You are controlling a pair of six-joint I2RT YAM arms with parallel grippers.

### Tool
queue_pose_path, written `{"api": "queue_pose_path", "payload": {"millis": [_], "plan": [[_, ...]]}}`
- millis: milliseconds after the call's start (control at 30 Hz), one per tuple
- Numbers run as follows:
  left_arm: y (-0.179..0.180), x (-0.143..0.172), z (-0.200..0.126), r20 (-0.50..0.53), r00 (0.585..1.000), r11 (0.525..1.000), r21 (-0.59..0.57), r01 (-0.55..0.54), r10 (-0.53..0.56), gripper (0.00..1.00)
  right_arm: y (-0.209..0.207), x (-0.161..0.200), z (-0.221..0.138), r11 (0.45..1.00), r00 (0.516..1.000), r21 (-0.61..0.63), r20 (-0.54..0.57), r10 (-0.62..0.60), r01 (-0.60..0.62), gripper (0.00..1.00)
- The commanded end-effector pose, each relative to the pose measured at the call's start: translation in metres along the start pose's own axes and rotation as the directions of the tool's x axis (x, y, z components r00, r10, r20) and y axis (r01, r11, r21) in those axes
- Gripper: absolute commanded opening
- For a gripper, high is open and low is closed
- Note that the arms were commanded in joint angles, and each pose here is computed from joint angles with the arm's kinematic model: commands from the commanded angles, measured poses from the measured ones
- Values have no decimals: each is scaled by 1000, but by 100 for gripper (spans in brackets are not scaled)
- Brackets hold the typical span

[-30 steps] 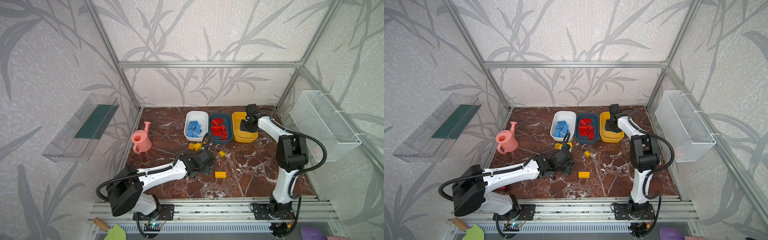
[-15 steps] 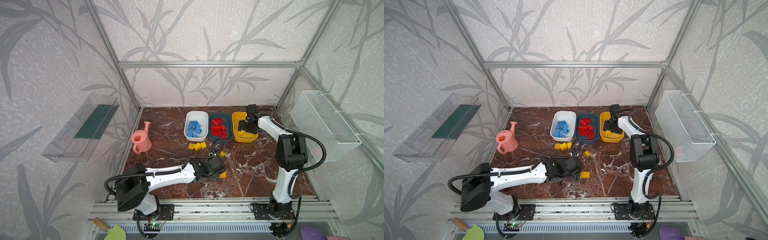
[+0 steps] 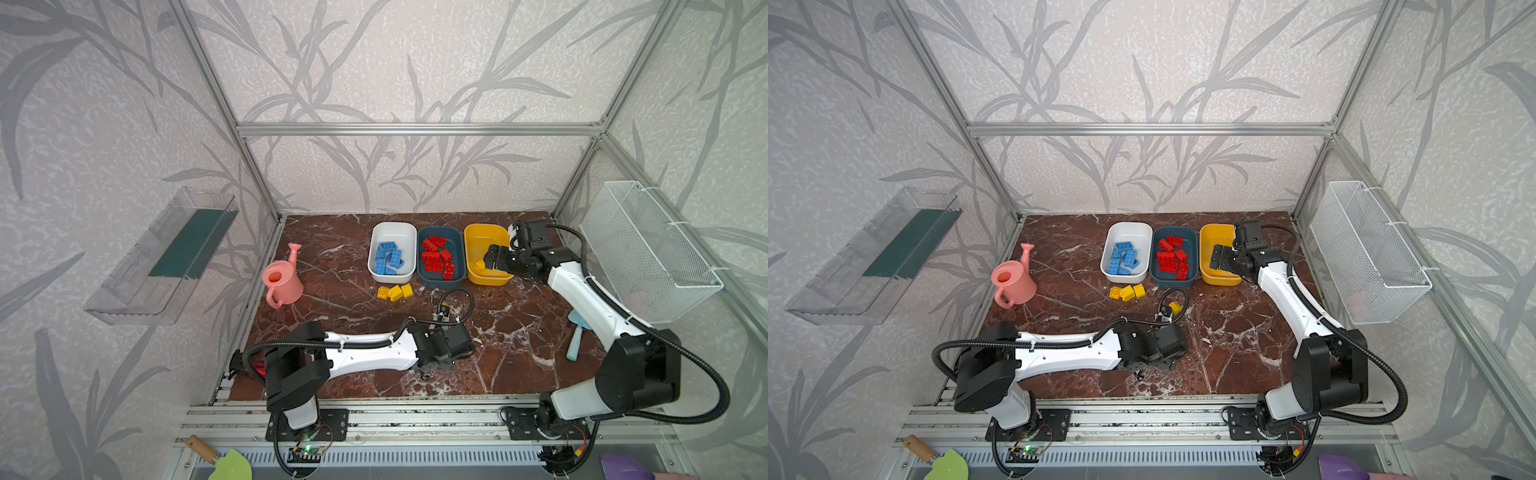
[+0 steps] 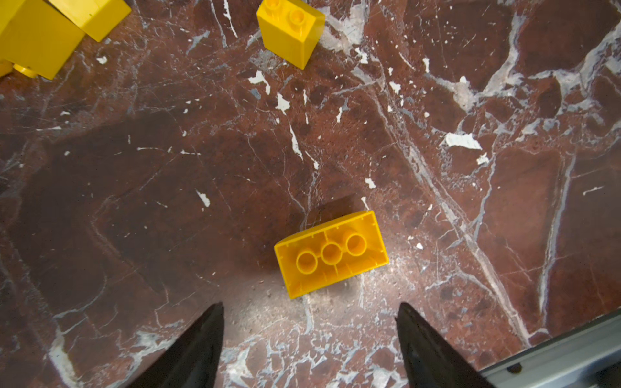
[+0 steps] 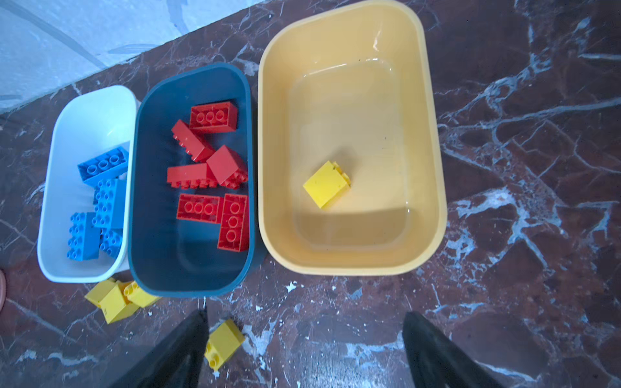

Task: Sort the legos into containers by color
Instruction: Pick up the lego from the center of the table.

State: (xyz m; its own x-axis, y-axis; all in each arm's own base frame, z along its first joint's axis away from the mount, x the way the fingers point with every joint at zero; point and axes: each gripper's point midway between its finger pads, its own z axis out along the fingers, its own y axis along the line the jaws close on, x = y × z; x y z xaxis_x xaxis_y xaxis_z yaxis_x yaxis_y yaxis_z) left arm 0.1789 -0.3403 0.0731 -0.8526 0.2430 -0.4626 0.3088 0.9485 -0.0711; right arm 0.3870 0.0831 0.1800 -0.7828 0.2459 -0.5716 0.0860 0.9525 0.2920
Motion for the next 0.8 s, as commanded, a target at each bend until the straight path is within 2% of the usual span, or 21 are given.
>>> {"api": "queue_pose_path", "payload": {"millis": [0, 100, 333, 767], "plan": [[-8, 4, 3, -21, 998, 999, -8, 50, -51, 83, 6, 5, -14, 999, 998, -49, 56, 9, -6, 92], [-14, 6, 10, -29, 998, 998, -17, 57, -58, 83, 15, 16, -24, 996, 997, -93, 74, 2, 5, 92], [-14, 8, 23, -49, 995, 993, -79, 85, -89, 84, 14, 38, -33, 995, 996, -90, 79, -34, 42, 92], [-7, 20, 48, -99, 987, 985, -131, 113, -126, 81, 9, 55, -30, 993, 997, -107, 68, -33, 40, 92]]}}
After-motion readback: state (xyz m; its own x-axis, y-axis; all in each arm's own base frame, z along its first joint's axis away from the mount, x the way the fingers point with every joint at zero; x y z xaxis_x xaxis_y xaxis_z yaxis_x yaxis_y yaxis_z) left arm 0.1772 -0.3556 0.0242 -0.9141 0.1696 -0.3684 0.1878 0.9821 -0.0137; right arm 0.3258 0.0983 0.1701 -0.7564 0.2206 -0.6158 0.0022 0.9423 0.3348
